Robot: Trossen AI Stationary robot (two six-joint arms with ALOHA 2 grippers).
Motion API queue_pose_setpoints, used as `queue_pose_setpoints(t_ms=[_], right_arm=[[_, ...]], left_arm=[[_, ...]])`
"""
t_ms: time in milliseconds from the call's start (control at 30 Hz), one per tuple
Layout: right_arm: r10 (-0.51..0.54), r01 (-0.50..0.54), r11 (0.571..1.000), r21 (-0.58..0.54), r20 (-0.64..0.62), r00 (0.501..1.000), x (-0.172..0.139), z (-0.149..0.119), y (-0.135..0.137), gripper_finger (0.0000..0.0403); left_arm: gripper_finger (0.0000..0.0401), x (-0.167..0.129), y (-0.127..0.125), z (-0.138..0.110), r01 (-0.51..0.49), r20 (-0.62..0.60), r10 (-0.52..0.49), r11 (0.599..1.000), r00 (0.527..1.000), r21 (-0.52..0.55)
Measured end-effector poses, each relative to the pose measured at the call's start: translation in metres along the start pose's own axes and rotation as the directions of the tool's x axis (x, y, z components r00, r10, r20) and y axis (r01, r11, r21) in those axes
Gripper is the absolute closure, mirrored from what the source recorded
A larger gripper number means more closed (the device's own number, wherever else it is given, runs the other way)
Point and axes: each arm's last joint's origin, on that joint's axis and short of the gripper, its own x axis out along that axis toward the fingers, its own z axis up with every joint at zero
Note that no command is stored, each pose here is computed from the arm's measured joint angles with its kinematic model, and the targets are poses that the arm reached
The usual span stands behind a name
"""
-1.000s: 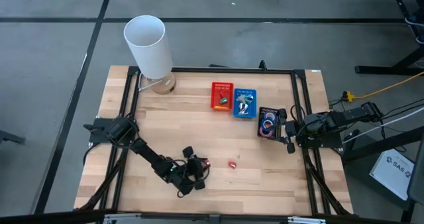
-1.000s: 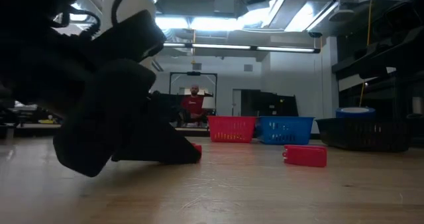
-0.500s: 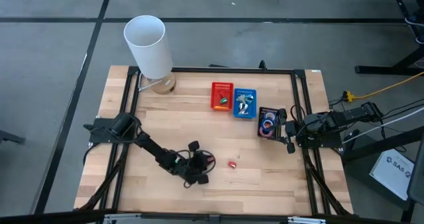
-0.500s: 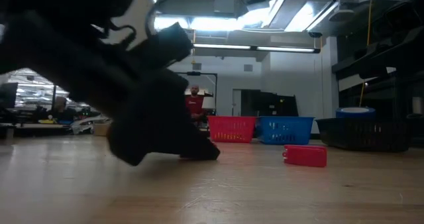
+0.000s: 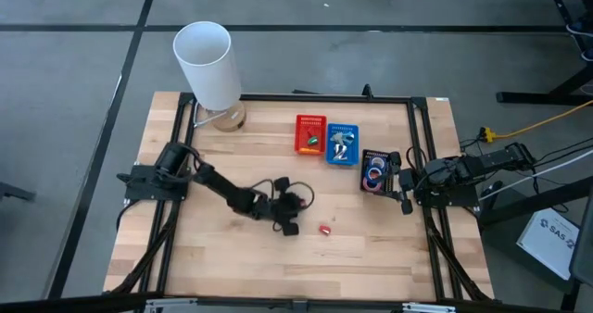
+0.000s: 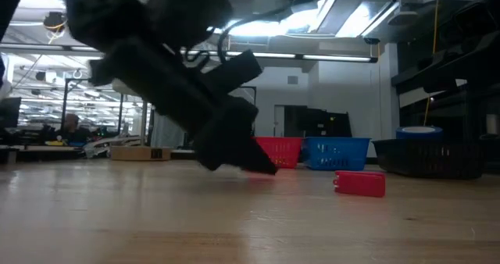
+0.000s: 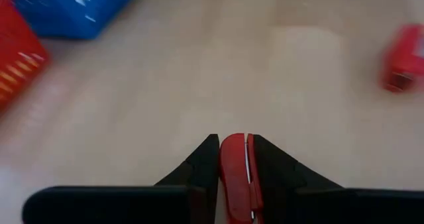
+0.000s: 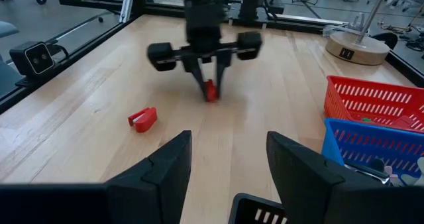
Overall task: Pick and place Stapler, Stapler remover, tape
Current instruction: Put the left red mini-stapler into the red bin
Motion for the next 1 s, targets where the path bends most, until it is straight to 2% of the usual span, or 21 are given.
queue_pose_setpoints(t_ms=[100, 267, 400, 633, 800, 1000], right_arm=[[0.000, 0.000, 1.000, 0.000, 0.000, 1.000, 0.000, 0.000, 0.000, 0.0205], [0.000, 0.000, 1.000, 0.000, 0.000, 1.000, 0.000, 0.000, 0.000, 0.0205], [0.000, 0.000, 1.000, 0.000, 0.000, 1.000, 0.000, 0.000, 0.000, 0.0205], [0.000, 0.000, 1.000, 0.000, 0.000, 1.000, 0.000, 0.000, 0.000, 0.0205], [0.000, 0.000, 1.000, 0.000, 0.000, 1.000, 0.000, 0.000, 0.000, 0.0205], [0.000, 0.000, 1.000, 0.000, 0.000, 1.000, 0.000, 0.000, 0.000, 0.0205]], left_arm=[[0.0338, 0.008, 0.017, 0.008, -0.028, 0.011, 0.028, 1.000, 1.000, 0.012], [0.0338, 0.025, 0.050, 0.017, -0.002, 0.019, 0.001, 1.000, 1.000, 0.021], [0.0338, 0.034, 0.072, 0.023, -0.019, 0.051, 0.017, 0.999, 0.999, 0.041], [0.0338, 0.042, 0.096, 0.033, -0.001, 0.117, -0.012, 0.994, 0.993, 0.110], [0.0338, 0.039, 0.108, 0.047, 0.064, 0.198, -0.088, 0.990, 0.976, 0.125], [0.0338, 0.030, 0.124, 0.062, 0.014, 0.238, -0.062, 0.980, 0.969, 0.198]])
